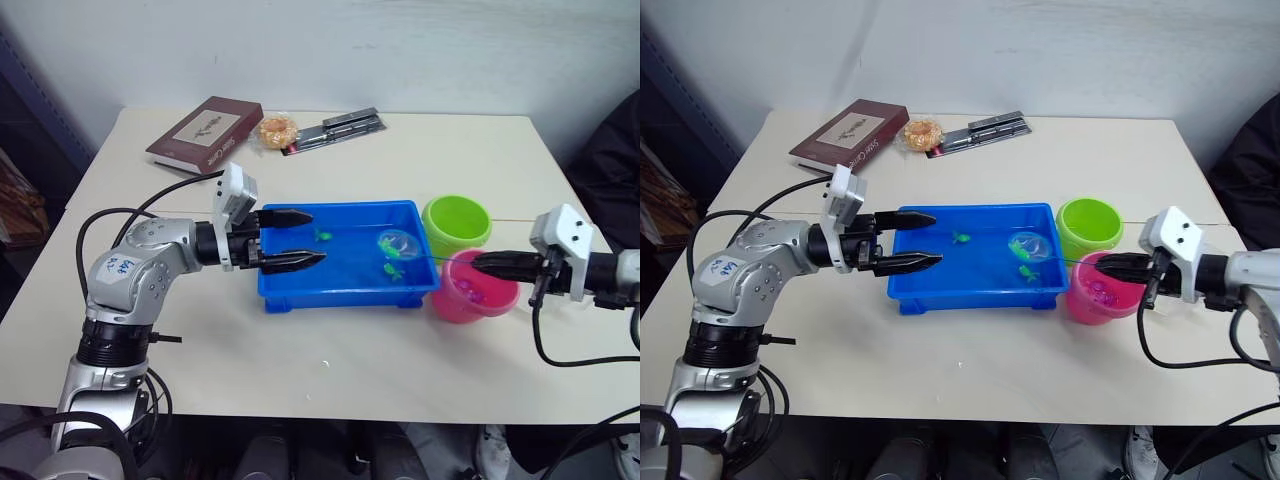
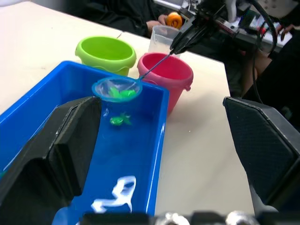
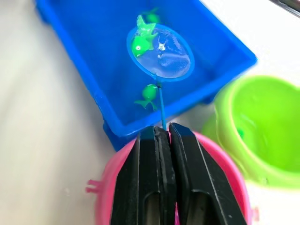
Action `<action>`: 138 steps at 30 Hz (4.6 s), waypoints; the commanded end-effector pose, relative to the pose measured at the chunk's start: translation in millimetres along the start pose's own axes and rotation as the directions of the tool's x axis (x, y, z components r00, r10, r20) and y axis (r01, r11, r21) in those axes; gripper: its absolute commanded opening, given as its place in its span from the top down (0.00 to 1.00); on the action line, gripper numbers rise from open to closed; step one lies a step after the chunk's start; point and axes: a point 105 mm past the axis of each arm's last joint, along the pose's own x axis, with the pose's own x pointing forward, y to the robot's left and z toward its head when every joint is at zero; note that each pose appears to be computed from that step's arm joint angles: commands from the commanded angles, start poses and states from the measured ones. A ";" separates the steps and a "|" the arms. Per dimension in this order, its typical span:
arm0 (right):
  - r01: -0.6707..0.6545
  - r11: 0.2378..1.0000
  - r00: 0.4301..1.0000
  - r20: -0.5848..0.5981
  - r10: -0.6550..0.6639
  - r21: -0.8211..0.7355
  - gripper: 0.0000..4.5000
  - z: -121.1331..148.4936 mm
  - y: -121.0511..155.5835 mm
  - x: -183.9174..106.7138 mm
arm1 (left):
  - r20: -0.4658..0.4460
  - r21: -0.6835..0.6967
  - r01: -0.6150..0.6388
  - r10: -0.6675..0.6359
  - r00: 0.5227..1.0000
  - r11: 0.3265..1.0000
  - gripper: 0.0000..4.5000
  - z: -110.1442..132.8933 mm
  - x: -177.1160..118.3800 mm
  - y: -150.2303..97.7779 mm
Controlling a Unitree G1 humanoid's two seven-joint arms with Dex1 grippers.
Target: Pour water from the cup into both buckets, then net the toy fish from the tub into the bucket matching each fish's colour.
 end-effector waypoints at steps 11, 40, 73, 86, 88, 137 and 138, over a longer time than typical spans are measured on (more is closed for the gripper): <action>0.425 0.811 0.880 -0.028 -0.475 -0.402 1.00 16.9 -53.8 -34.8 | 0.025 0.071 0.065 -0.067 0.997 0.995 0.01 23.0 15.6 5.6; -0.166 -0.195 0.922 -0.082 -0.379 -0.967 1.00 30.4 -67.4 -24.5 | 0.037 0.129 0.073 -0.079 0.996 0.989 0.01 21.1 27.2 4.2; -0.163 -0.233 0.884 -0.037 -0.466 -0.959 1.00 46.7 -97.4 -28.7 | 0.026 0.175 0.049 -0.054 0.998 0.983 0.01 27.5 20.2 13.4; -0.048 -0.123 0.996 -0.038 -0.084 -0.991 1.00 86.9 -41.9 12.3 | -0.138 0.151 0.090 -0.069 0.988 0.984 0.01 -17.0 7.4 2.7; -0.068 -0.166 0.996 -0.058 -0.063 -0.984 1.00 89.6 -42.0 23.8 | -0.143 0.150 0.087 -0.066 0.988 0.985 0.01 -18.8 7.4 1.7; -0.460 -0.172 0.854 -0.487 0.185 -0.871 1.00 48.3 -29.1 71.8 | -0.160 0.118 0.059 -0.039 0.986 0.991 0.01 -12.9 2.3 -5.8; -0.460 -0.169 0.853 -0.487 0.186 -0.871 1.00 48.5 -28.7 71.9 | -0.160 0.116 0.052 -0.033 0.987 0.992 0.01 -12.1 -0.3 -4.0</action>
